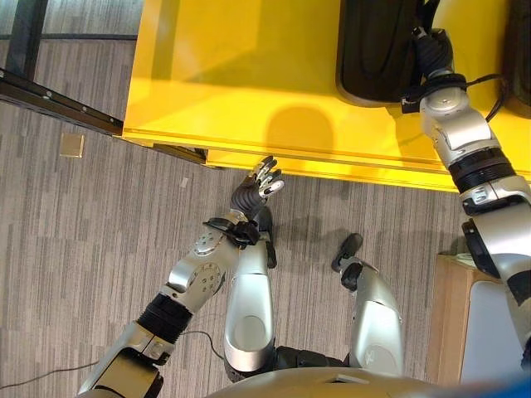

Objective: Move parts from the plastic box to the shelf.

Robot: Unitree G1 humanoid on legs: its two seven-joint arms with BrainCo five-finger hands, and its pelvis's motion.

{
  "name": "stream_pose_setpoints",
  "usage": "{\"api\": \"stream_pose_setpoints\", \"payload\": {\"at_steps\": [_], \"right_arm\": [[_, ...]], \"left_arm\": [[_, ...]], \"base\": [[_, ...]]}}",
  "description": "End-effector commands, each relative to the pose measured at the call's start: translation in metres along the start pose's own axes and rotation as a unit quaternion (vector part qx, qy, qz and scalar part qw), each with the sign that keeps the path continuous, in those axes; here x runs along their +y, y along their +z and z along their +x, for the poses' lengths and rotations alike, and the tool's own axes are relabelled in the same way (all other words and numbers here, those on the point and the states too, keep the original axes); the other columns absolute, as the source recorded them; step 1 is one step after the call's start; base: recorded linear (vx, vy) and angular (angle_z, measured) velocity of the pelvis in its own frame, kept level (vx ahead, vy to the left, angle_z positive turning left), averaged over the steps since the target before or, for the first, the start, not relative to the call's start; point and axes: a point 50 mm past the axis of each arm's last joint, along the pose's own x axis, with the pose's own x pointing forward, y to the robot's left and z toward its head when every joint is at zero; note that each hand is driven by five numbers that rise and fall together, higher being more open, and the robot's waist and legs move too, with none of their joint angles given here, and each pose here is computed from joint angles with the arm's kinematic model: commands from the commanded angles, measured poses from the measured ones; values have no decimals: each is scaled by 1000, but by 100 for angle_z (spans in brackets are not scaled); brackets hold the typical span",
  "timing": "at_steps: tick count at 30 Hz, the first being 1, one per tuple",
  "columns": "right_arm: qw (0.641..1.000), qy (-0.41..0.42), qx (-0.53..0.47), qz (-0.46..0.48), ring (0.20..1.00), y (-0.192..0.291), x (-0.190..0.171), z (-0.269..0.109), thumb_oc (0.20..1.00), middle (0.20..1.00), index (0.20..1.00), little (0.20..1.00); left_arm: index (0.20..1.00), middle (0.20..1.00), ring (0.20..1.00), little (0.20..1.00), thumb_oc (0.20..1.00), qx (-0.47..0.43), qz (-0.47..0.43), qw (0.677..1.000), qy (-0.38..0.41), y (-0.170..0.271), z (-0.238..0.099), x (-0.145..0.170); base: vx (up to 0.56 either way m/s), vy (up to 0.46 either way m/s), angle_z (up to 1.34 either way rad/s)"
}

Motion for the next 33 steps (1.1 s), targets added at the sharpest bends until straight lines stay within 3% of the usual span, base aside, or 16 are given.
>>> {"api": "stream_pose_setpoints", "payload": {"at_steps": [1,14,15,16,17,33], "right_arm": [[999,-25,-28,-27,200,17,-12,5,200,200,200,200],[997,-45,-25,-49,200,23,-11,8,200,200,200,200],[997,-48,-26,-54,335,24,-11,8,335,335,335,335],[997,-51,-26,-54,567,24,-12,8,567,567,567,567],[997,-54,-20,-47,1000,23,-12,8,1000,1000,1000,1000],[996,-83,8,22,1000,11,-6,5,1000,1000,1000,1000]], "left_arm": [[1000,1000,1000,1000,1000,-35,-1,999,-37,11,-3,-17],[1000,1000,1000,1000,1000,-25,-3,999,-33,11,1,-11],[1000,1000,1000,1000,1000,-23,-3,999,-41,11,1,-12],[1000,1000,1000,1000,1000,-24,-3,998,-51,11,1,-14],[1000,1000,1000,1000,1000,-25,-1,998,-55,10,0,-16],[1000,1000,1000,1000,1000,-29,-13,999,-35,11,5,-17]], "base": [[0,0,0],[12,-3,0],[0,0,0],[30,11,-2],[34,18,-4],[16,11,-2]]}}
